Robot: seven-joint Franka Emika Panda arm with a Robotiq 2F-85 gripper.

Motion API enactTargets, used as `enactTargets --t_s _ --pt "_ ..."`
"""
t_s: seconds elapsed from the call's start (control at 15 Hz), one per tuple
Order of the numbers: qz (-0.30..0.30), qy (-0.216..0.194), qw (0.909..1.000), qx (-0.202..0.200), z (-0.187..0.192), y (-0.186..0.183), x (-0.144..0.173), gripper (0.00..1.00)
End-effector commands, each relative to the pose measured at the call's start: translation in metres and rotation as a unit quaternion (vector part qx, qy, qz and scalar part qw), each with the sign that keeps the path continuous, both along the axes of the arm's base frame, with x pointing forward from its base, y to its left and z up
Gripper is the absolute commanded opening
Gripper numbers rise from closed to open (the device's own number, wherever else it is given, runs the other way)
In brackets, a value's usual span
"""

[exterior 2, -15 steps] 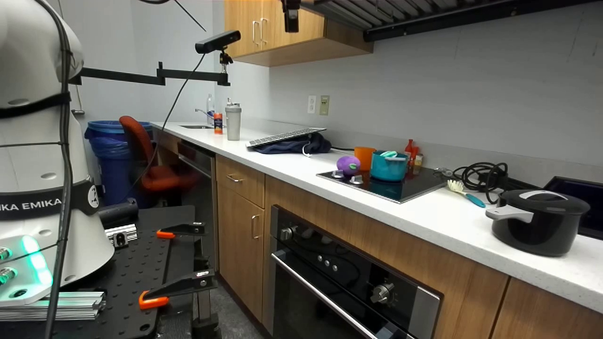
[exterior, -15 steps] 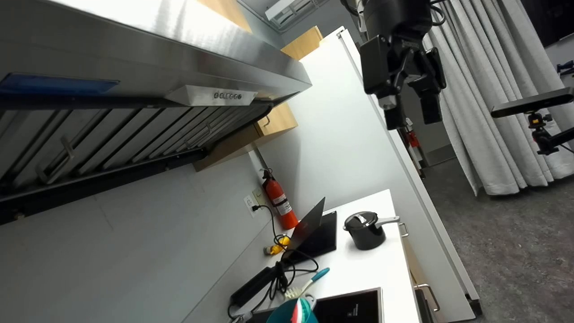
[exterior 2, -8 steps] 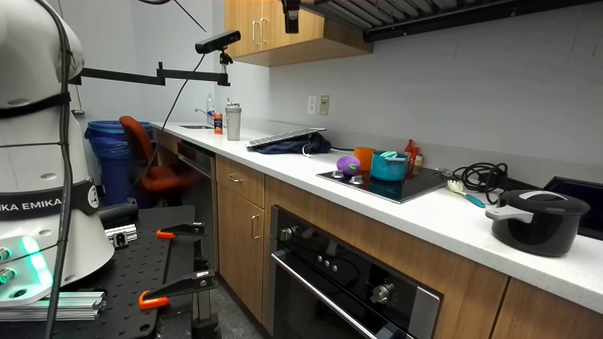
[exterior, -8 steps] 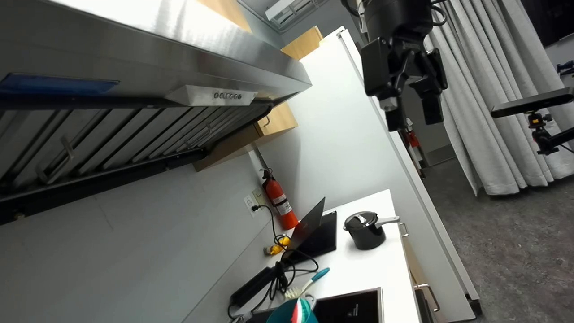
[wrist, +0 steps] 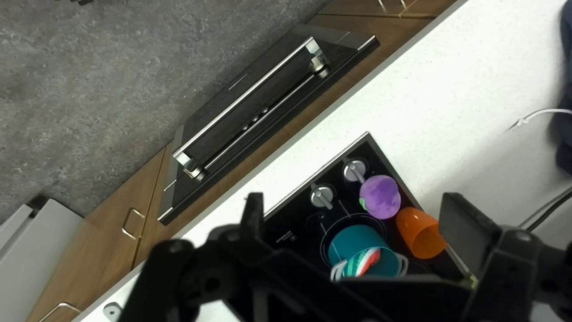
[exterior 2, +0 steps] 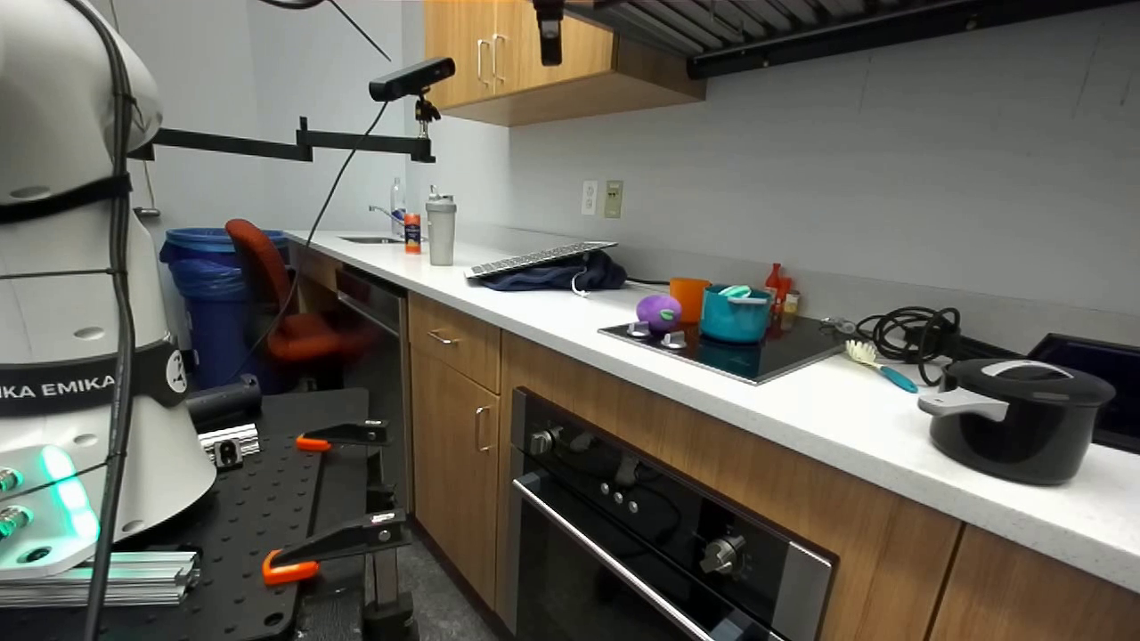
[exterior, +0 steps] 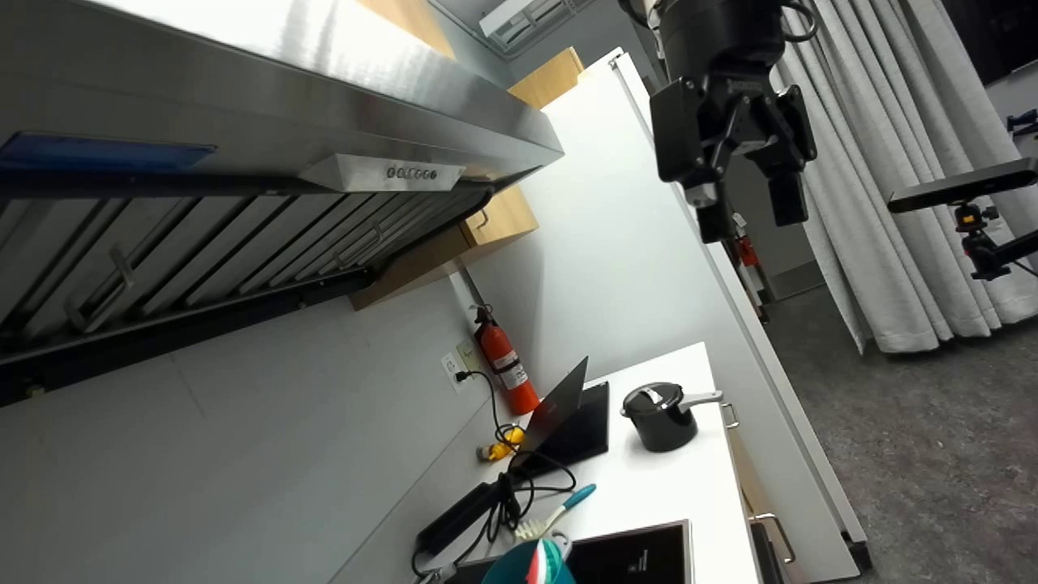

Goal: Take the lid off the black pot and place it on the orange cup

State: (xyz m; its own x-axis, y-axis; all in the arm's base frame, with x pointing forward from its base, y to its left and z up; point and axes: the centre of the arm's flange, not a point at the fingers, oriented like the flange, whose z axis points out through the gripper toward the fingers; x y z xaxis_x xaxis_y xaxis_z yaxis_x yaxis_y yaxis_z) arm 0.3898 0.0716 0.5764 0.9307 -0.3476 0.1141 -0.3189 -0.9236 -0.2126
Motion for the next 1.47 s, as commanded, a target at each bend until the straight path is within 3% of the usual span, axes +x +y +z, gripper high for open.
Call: enactTargets --t_s 0.0,1.4 --pt "-0.021 0.005 0.9997 -0.010 0.0026 0.0020 -0.0023 1.00" --pt "-0.007 0.002 1.0000 -0.003 -0.0014 0.0012 -0.0002 1.00"
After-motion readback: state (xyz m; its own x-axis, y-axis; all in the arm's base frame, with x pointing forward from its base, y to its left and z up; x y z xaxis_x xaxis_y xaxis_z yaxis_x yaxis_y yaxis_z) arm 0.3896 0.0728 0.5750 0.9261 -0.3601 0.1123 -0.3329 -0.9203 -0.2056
